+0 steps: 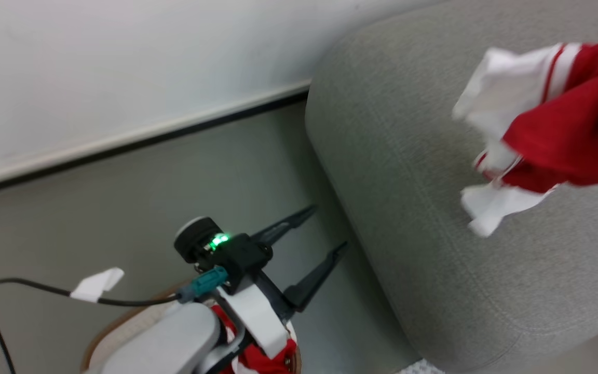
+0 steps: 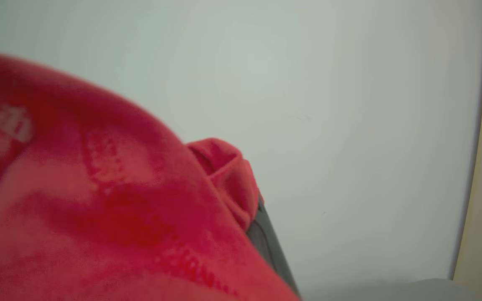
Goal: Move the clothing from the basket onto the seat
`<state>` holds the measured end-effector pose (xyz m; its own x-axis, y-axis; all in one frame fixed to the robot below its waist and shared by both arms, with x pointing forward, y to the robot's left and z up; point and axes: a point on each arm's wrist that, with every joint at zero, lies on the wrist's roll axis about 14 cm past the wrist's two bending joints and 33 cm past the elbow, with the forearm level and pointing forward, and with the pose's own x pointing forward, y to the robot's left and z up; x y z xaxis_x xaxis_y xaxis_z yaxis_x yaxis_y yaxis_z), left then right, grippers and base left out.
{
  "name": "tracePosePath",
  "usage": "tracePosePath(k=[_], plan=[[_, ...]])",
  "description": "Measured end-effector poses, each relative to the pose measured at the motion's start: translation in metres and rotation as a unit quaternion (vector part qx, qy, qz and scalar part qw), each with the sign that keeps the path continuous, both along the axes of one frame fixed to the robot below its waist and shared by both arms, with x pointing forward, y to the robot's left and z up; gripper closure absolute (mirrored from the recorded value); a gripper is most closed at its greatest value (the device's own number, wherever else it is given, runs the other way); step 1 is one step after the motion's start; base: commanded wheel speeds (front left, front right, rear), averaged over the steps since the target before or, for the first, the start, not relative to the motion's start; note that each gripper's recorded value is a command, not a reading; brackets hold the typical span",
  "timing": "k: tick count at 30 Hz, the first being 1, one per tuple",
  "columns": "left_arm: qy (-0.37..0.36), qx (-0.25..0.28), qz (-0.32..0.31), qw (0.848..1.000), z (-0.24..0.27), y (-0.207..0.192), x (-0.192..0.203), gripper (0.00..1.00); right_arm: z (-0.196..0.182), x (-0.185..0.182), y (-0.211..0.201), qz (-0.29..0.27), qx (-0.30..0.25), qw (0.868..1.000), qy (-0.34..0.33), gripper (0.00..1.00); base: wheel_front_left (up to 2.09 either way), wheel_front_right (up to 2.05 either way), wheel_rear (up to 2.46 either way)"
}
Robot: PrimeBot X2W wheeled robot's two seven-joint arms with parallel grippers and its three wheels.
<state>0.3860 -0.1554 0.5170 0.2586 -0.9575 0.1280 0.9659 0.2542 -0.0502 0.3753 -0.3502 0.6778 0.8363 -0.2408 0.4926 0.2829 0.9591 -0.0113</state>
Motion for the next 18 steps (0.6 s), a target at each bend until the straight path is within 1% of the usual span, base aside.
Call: tracePosePath(k=[2,6,13,15,17,18], plan=[[0.005,0.001,0.010,1.000,-0.007,0.009,0.013,0.00,0.005,0.014,-0.010,-0.008,-0.015,1.000,0.002,1.00,0.00,0.00,0.00],[0.016,0.012,0.030,0.999,-0.028,0.030,0.038,0.00,0.015,0.047,-0.033,-0.025,-0.020,0.999,-0.005,1.00,0.00,0.00,0.00],[0.049,0.028,0.070,0.996,-0.072,0.065,0.073,0.00,0.016,0.103,-0.085,-0.075,-0.030,0.997,0.008,1.00,0.00,0.00,0.00],[0.060,0.031,0.081,0.994,-0.084,0.074,0.079,0.00,0.000,0.123,-0.089,-0.078,-0.032,0.996,0.030,1.00,0.00,0.00,0.00],[0.071,0.036,0.090,0.993,-0.096,0.081,0.082,0.00,-0.035,0.144,-0.090,-0.078,-0.036,0.992,0.090,1.00,0.00,0.00,0.00],[0.076,0.039,0.096,0.992,-0.101,0.085,0.084,0.00,-0.061,0.154,-0.089,-0.076,-0.032,0.988,0.133,1.00,0.00,0.00,0.00]])
